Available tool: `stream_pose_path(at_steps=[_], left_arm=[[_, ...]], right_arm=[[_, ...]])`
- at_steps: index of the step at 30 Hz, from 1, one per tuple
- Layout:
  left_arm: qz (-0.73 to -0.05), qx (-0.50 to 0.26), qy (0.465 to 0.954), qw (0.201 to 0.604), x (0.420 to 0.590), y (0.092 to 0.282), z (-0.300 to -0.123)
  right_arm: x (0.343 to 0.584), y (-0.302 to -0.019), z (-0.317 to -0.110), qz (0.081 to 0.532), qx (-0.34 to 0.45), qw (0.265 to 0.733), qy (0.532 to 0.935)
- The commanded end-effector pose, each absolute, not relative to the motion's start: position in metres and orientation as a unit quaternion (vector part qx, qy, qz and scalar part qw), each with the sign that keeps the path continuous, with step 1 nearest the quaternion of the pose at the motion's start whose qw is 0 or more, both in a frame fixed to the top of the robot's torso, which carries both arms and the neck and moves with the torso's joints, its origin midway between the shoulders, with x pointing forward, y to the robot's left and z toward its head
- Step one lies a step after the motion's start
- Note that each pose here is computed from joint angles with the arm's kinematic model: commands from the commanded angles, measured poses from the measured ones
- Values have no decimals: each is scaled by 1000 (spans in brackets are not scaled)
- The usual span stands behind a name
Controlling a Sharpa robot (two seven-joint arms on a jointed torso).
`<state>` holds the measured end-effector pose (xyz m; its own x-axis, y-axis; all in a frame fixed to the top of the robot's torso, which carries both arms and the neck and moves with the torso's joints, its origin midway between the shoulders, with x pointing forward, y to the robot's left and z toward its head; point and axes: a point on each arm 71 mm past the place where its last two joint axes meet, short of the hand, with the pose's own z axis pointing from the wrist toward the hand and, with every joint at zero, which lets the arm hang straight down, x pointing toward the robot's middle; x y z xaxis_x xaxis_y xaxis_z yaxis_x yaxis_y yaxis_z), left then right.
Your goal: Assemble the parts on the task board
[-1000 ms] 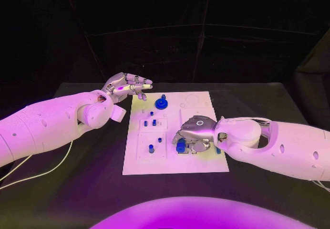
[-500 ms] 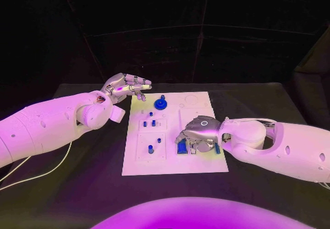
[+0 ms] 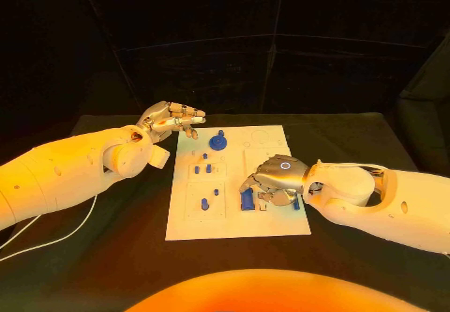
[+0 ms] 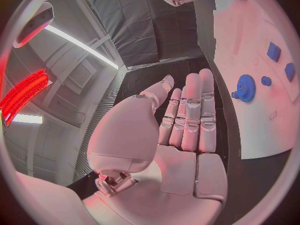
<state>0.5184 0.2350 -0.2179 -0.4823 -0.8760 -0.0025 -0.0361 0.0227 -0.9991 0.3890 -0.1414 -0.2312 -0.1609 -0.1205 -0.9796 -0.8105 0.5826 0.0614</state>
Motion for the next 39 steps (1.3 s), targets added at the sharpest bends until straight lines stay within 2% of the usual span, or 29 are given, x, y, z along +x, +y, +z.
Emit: stream_pose_path(at_steps=[1,7,13,19,25,34,39], left_arm=[[-600,-365,620,350,518,234,-217],[-600,-365,619,351,518,234,-217],[-600,-365,619,351,517,234,-216],[-601,-365,618,352,517,234,-216],[-603,-364,618,350,515,231,-215],[-603,-364,619,348,515,231,-216],[-603,-364,620,347,515,231,-216]], right_arm=[[392,-146,-222,354,-251,576,692],[399,-171,-221,352,-113,576,729],[403,-206,-223,306,-17,582,753],[401,-245,-228,226,58,571,787],[398,-268,-234,160,92,551,814],[390,-273,-246,117,95,530,835],[383,-269,-254,112,86,523,840]])
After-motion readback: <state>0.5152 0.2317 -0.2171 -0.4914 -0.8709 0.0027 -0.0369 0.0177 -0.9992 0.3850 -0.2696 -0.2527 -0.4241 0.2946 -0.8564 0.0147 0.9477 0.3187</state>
